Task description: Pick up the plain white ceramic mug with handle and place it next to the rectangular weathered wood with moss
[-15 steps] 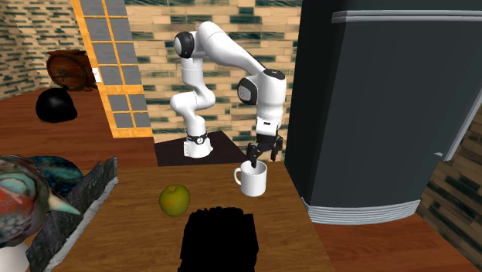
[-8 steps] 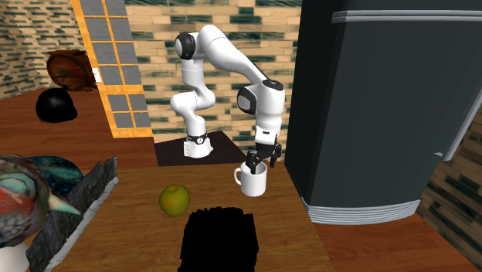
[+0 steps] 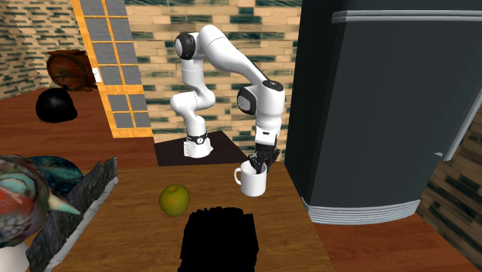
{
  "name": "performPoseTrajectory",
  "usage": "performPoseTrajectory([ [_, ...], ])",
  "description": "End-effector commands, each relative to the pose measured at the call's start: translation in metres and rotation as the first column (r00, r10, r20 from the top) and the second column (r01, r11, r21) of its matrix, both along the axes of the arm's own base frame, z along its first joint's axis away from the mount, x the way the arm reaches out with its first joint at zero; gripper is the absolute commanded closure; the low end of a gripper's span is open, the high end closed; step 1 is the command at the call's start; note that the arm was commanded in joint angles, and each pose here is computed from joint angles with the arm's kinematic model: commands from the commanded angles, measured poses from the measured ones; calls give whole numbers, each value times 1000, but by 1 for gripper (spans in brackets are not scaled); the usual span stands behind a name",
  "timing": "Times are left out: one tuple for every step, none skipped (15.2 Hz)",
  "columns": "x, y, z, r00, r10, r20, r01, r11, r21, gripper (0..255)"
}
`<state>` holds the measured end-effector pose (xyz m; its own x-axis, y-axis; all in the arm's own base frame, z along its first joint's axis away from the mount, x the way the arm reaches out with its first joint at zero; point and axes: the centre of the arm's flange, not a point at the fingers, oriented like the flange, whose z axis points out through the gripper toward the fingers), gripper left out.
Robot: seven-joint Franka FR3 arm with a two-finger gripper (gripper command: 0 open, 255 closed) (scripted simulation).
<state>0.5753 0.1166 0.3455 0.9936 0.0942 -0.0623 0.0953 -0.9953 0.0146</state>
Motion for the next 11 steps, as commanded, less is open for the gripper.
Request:
performPoseTrajectory([
  [0,0,0,1000,0,0,0,1000,0,255],
  [0,0,0,1000,0,0,0,1000,0,255],
  [0,0,0,1000,0,0,0,1000,0,255],
  [0,0,0,1000,0,0,0,1000,0,255],
  [0,0,0,1000,0,0,0,1000,0,255],
  [0,0,0,1000,0,0,0,1000,0,255],
  [0,0,0,1000,0,0,0,1000,0,255],
  [0,0,0,1000,0,0,0,1000,0,255],
  [0,0,5,1000,0,0,0,1000,0,255],
  [0,0,11,1000,0,0,0,1000,0,255],
  [0,0,16,1000,0,0,0,1000,0,255],
])
